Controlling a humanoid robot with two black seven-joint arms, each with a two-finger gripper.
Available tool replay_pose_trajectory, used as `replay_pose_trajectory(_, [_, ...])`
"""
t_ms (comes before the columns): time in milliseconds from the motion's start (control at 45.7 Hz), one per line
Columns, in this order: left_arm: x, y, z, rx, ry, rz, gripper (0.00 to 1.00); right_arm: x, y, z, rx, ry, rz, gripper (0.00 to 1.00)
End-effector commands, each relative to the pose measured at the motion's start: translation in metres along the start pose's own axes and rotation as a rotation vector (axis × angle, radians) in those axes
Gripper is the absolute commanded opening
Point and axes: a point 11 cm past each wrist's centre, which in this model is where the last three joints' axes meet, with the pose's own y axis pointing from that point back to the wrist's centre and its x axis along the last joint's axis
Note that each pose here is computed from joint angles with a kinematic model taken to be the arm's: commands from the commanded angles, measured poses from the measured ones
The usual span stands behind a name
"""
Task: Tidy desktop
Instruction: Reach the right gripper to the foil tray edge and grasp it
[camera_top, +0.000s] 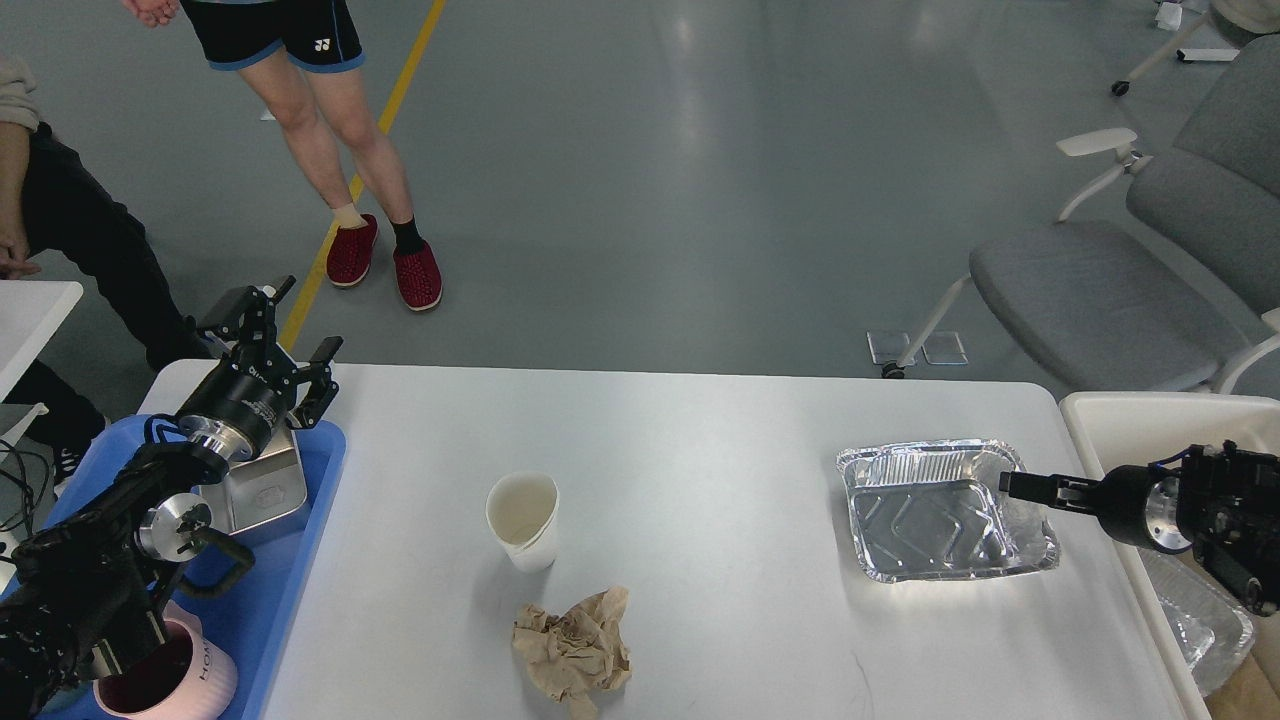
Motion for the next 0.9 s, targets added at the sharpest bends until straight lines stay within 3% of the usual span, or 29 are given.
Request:
replay_pose_trajectory(0, [-0.001, 0.000, -0.001, 0.000, 0.003, 0.000, 0.88, 0.000, -0.003, -0.003, 0.006, 0.006, 0.003, 1.00])
replay_pose_trajectory(569, [-0.001, 0.000, -0.003, 0.001, 0.002, 0.007, 0.88, -0.023, -0.022, -0.006, -0.035, 0.042, -0.026, 0.97])
replay_pose_trajectory(657, [-0.001, 0.000, -0.003, 0.001, 0.002, 0.007, 0.88, -0.025, -0.022, -0.005, -0.039, 0.055, -0.027, 0.87])
replay_pose_trajectory(875, [-0.001, 0.000, -0.003, 0.001, 0.002, 0.007, 0.88, -0.035, -0.021, -0.002, -0.029, 0.075, -0.061, 0.39])
